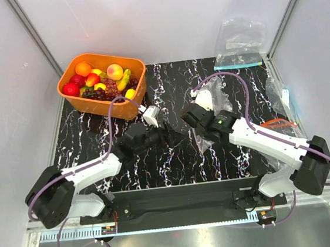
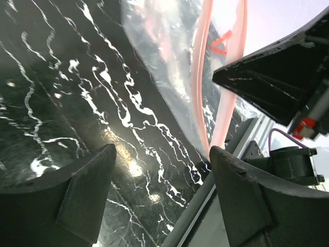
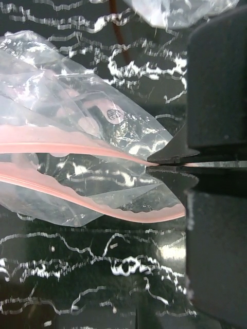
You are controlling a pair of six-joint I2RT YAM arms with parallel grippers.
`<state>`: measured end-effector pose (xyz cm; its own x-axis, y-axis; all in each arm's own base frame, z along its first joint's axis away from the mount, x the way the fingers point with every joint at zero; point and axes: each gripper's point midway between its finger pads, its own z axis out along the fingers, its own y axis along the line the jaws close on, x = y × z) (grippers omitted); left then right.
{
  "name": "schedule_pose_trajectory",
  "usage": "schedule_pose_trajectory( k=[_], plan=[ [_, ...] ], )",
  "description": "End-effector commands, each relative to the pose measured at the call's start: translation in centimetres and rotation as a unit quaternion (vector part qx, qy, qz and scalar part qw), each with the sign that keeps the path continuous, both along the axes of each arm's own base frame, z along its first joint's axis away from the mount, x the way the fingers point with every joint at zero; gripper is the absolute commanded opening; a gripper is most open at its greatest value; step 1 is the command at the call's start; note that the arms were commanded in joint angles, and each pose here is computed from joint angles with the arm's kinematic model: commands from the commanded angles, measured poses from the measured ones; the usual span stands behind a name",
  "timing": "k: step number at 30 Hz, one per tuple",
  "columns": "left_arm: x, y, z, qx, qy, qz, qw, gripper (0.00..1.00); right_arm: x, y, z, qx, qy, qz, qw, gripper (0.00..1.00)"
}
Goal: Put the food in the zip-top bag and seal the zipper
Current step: Pick up the zipper food storage bag at the center of the board.
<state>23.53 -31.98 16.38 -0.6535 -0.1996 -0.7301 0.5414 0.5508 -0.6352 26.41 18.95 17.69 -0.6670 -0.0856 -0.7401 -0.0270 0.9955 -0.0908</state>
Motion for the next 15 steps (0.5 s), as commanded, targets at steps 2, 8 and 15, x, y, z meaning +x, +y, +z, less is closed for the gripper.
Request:
schedule_pose_trajectory(
  k=[2, 8, 15],
  plan=[
    [0.5, -2.5, 2.0, -0.053, -0.013, -0.029, 0.998, 0.78, 0.7, 2.7, -0.9, 0.036, -0.005, 0.023, 0.999, 0.0],
    [0.8, -2.8, 0.7, -0.053, -0.002, -0.027, 0.998, 0.77, 1.0, 4.1, -3.4, 0.035, 0.015, 0.04, 0.998, 0.0],
    [1.0, -1.5, 0.1, -0.036, -0.009, 0.001, 0.999, 0.77, 0.9, 6.4, -4.0, 0.082, 0.014, 0.08, 0.993, 0.0]
  ],
)
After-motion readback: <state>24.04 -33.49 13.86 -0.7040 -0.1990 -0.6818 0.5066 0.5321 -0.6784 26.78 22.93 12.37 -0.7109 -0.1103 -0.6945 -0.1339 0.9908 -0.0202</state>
